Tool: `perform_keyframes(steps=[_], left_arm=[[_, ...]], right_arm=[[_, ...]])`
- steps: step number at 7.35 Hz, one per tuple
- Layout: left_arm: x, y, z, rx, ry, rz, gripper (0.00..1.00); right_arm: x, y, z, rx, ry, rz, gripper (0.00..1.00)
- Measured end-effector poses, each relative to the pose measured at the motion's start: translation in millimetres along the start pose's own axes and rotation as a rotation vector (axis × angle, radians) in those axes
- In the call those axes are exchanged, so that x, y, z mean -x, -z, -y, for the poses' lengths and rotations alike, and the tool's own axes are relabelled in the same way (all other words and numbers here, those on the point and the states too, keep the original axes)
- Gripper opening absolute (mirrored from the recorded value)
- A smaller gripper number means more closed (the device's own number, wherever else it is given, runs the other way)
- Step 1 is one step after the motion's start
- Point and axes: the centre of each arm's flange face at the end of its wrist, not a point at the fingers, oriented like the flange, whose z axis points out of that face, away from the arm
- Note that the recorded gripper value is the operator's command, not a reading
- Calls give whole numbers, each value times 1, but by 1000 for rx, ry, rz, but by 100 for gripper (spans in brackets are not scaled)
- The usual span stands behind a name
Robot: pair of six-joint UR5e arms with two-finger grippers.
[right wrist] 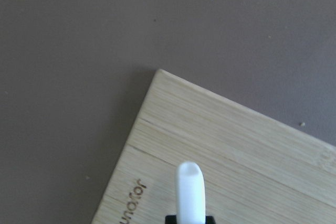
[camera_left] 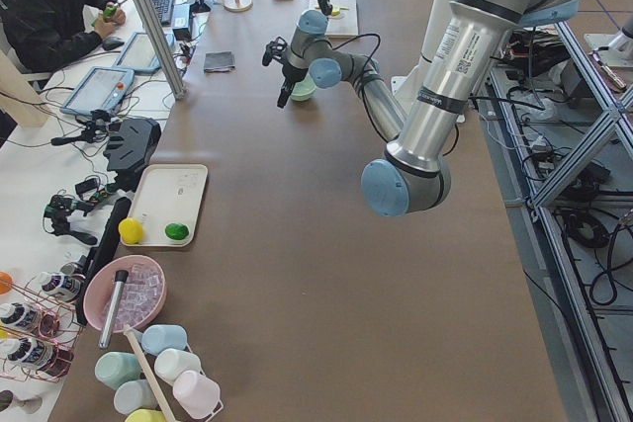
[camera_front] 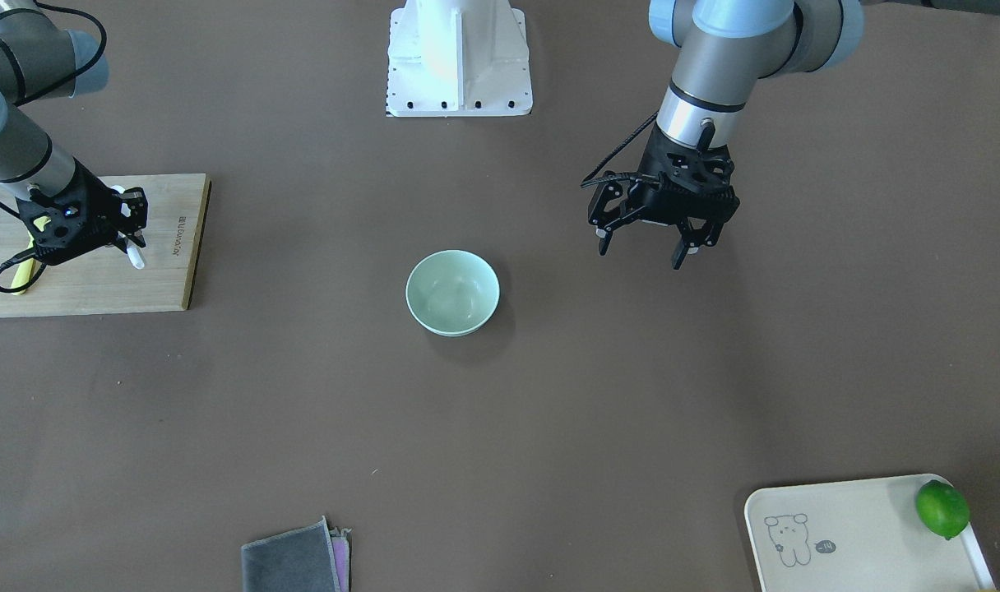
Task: Place spoon in bowl
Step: 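Grasp the white spoon handle with the right gripper and carry it over the bowl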
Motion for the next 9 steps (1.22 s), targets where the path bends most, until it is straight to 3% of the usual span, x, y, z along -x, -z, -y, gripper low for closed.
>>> perform_keyframes(steps=[3, 5, 7, 9], left_arm=[[39, -1, 3, 10, 34, 47, 98], [89, -8, -7, 47, 15, 106, 98], [178, -2, -13, 112, -84, 171, 98], [268, 28, -12, 153, -136, 188, 98]], right_arm=[[55, 63, 64, -43, -139, 18, 0], [107, 92, 109, -81, -250, 46, 0], [168, 104, 150, -127, -341, 73, 0], [238, 94, 196, -174, -434, 64, 0]])
